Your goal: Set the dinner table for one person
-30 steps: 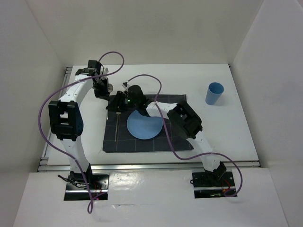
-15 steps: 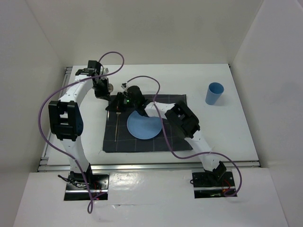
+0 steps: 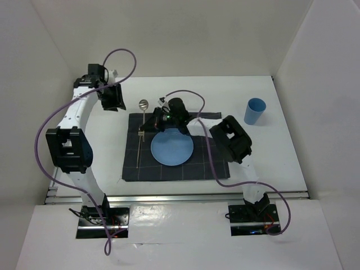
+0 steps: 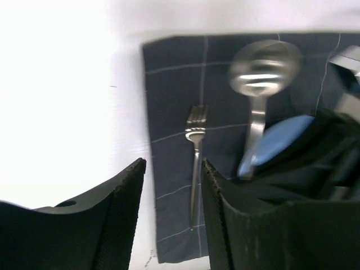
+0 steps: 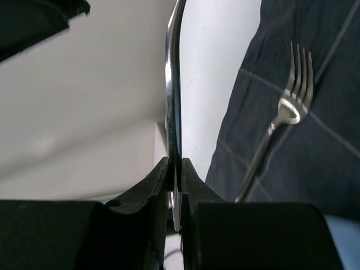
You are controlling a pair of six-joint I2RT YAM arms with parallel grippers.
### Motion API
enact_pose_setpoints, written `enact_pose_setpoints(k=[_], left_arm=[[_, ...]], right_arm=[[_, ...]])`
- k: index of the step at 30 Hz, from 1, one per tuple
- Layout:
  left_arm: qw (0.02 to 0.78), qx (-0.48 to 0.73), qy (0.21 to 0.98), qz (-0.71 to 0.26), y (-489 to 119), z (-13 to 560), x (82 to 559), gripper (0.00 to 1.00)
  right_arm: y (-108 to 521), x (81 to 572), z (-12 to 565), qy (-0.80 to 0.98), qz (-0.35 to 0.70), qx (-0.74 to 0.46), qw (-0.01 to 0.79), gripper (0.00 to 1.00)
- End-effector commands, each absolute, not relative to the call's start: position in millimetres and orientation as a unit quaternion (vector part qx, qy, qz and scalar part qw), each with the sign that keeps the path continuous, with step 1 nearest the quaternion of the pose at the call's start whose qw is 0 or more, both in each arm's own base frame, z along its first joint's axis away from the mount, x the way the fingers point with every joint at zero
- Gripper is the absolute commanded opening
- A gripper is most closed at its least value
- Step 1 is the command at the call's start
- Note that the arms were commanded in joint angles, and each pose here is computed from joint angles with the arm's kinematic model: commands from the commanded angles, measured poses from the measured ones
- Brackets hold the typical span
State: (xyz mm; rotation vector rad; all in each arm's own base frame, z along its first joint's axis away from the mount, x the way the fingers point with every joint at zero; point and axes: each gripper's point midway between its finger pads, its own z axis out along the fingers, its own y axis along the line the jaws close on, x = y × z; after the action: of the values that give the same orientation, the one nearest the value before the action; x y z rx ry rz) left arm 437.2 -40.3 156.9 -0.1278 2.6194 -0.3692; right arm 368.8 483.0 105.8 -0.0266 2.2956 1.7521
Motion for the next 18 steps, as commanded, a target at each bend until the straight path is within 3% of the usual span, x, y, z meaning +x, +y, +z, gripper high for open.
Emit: enact_pose_setpoints(k=[1,5,11,18], left_arm=[[0.312,-0.030,0.944,-0.103,-13.9,206.5,437.6,0.53],[0.279,-0.043,0.959,-0.037,21.3,176.9,421.7,0.53],[0.258,-0.067,0.961,-0.080,40.3,156.2,400.1,0.53],[0.256,-0.070,0.958,-0.110,40.9,160.1,396.8,0.53]], right_arm=[[446.5,360.5,192.7,0.750,0.640,-0.064,0.154,0.00],[390.3,332.7,184.3,0.771,0.621,-0.051,0.129,0.00],[312.0,306.5,201.7,0.787,0.597,-0.063,0.146,0.00],[221.3,259.1,161.2,0.806,0.582,0.003,0.107,0.00]])
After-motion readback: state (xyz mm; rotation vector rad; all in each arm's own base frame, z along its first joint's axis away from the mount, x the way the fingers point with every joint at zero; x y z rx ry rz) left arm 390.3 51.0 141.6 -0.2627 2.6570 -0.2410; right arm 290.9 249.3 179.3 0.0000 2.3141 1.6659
